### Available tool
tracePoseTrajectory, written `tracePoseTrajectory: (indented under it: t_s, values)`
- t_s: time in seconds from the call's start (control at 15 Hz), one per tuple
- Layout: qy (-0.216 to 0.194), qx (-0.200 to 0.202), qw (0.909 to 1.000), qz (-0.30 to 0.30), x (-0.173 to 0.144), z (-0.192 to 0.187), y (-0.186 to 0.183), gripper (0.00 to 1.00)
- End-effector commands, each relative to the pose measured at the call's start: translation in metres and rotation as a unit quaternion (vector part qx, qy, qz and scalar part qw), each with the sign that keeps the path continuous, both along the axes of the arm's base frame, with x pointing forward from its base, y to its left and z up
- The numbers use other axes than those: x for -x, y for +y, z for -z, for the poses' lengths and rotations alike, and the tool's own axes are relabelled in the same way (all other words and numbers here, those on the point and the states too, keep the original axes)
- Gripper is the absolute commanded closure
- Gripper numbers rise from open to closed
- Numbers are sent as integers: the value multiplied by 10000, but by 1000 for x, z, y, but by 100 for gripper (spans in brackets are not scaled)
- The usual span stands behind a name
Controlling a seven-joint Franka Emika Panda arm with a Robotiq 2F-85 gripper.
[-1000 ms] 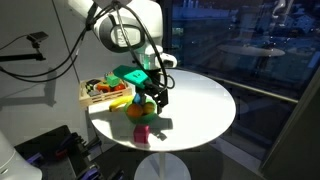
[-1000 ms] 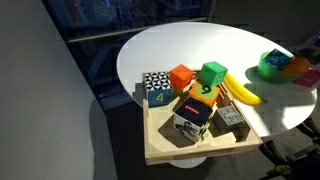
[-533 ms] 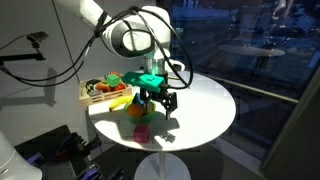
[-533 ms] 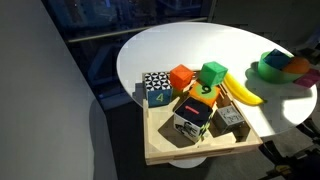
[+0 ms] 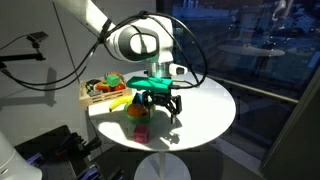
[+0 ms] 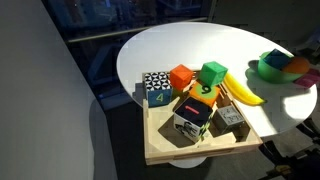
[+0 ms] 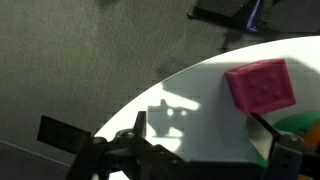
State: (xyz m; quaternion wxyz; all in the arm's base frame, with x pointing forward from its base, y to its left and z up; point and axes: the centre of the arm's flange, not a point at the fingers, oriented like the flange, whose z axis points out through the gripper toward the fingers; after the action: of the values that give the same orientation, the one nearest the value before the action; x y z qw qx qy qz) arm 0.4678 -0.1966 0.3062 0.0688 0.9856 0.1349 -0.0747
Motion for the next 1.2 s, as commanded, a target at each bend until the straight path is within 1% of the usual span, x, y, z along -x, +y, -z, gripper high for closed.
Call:
tracePoseTrajectory:
  t_s: [0.0,0.07,0.27,0.67,1.13]
  values:
    - [129,-47,9999,94,-18,-8,-16,0]
    - [49,0,10000,29,-3,1,-4,0]
    - [89,19,9999,66,-9,-2,-9,0]
    - [93,20,9999,66,-9,-2,-9,0]
    - [209,-125,9993,-295,2,13,-5,0]
